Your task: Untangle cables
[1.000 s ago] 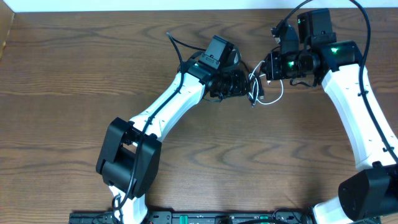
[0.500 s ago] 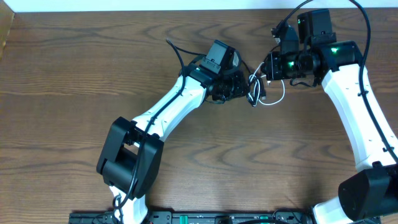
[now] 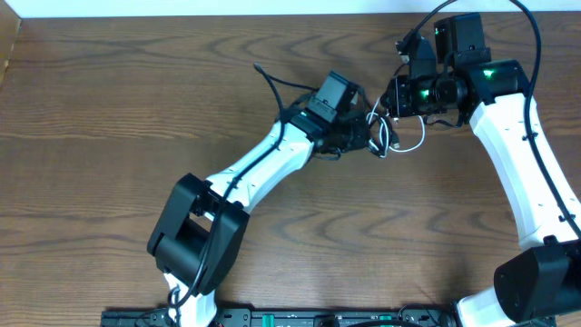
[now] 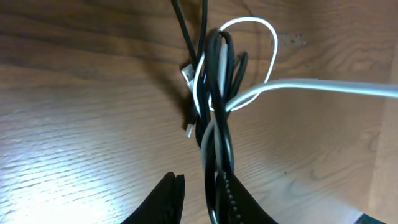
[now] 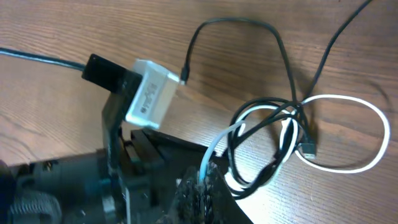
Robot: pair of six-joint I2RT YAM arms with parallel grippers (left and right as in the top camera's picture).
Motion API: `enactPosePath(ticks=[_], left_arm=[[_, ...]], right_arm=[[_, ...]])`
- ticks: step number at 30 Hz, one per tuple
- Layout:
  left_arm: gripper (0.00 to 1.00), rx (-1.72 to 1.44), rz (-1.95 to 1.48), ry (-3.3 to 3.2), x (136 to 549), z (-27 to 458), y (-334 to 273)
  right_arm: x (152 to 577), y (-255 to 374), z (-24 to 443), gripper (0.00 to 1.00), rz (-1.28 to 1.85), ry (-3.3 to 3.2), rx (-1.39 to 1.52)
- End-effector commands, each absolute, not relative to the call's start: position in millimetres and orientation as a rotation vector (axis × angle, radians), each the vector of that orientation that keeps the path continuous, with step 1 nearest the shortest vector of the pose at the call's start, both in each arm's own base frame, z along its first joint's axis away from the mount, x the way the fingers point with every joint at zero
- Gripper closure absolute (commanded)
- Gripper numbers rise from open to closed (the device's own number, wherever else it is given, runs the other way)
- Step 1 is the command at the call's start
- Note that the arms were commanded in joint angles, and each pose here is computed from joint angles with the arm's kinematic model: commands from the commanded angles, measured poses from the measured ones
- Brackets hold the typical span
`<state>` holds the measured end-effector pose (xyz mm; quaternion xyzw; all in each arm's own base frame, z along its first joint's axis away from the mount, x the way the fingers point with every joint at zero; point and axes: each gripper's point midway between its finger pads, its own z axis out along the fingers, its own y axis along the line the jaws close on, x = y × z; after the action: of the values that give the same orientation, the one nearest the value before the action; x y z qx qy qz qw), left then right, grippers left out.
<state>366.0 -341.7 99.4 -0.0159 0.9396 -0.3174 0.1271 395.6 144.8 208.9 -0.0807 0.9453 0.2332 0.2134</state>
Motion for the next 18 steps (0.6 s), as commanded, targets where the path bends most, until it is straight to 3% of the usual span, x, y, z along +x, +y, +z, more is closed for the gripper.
enactPosePath(ticks=[1, 7, 9, 18], left_arm=[[0.78, -0.061, -0.857, 2.702, 369, 91, -347], [0.81, -0.157, -0.778, 2.699, 368, 75, -354], [0.92, -0.199, -0.755, 2.711, 366, 67, -354], [0.93, -0.234, -0.749, 2.681, 376, 63, -355]], right_arm=[[398, 146, 211, 0.99, 0.649, 2.621, -0.216], [397, 145, 210, 0.99, 0.648, 2.629, -0.214], [397, 145, 210, 0.99, 0.645, 2.631, -0.213], [397, 140, 207, 0.99, 0.603, 2.645, -0.199]])
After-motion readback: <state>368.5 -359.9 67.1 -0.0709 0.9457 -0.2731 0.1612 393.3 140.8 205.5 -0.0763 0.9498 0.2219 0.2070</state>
